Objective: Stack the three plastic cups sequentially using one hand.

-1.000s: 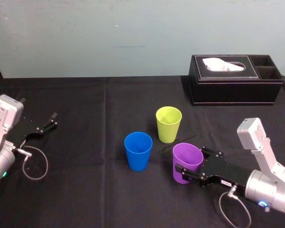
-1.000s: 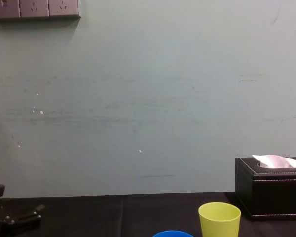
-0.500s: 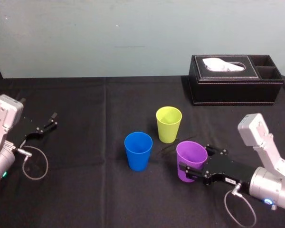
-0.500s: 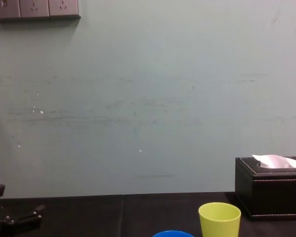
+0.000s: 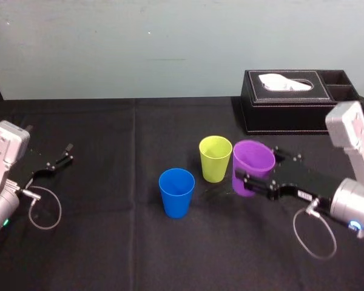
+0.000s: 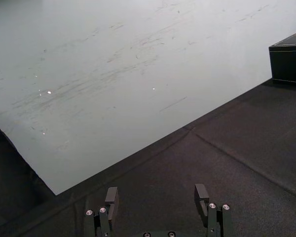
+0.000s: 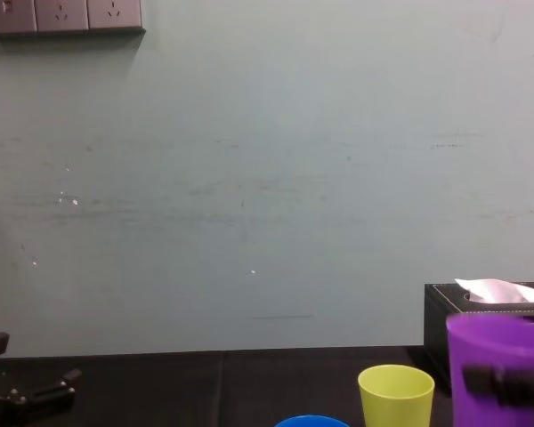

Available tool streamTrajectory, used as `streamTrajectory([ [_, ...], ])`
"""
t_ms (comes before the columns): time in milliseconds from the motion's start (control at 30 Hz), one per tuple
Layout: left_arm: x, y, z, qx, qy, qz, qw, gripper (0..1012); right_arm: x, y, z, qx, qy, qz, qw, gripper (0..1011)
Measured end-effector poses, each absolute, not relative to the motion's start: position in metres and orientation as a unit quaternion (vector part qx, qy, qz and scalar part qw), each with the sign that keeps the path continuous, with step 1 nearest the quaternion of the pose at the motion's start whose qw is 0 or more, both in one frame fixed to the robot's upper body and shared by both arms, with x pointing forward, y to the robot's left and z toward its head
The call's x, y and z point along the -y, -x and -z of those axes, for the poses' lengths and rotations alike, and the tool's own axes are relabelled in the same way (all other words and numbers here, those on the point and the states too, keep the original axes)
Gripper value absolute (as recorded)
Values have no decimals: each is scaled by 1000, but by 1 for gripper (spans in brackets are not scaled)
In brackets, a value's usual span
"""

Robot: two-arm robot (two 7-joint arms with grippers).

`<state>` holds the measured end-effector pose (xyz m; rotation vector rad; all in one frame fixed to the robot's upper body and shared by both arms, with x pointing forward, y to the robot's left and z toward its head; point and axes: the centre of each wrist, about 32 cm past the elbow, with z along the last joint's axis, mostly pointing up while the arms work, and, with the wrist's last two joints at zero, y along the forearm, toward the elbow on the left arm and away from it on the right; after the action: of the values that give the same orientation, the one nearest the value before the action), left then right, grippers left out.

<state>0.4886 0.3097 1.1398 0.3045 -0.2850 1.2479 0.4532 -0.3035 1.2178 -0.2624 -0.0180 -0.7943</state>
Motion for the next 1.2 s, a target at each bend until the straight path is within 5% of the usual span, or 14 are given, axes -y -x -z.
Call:
streamTrajectory([
  [367, -310, -489, -1140, 132, -141, -580, 791, 1010, 284, -476, -1246, 30, 115, 399, 909, 735],
  [1200, -310, -489, -1140, 132, -141, -580, 791, 1010, 257, -523, -1243, 30, 139, 414, 899, 735],
])
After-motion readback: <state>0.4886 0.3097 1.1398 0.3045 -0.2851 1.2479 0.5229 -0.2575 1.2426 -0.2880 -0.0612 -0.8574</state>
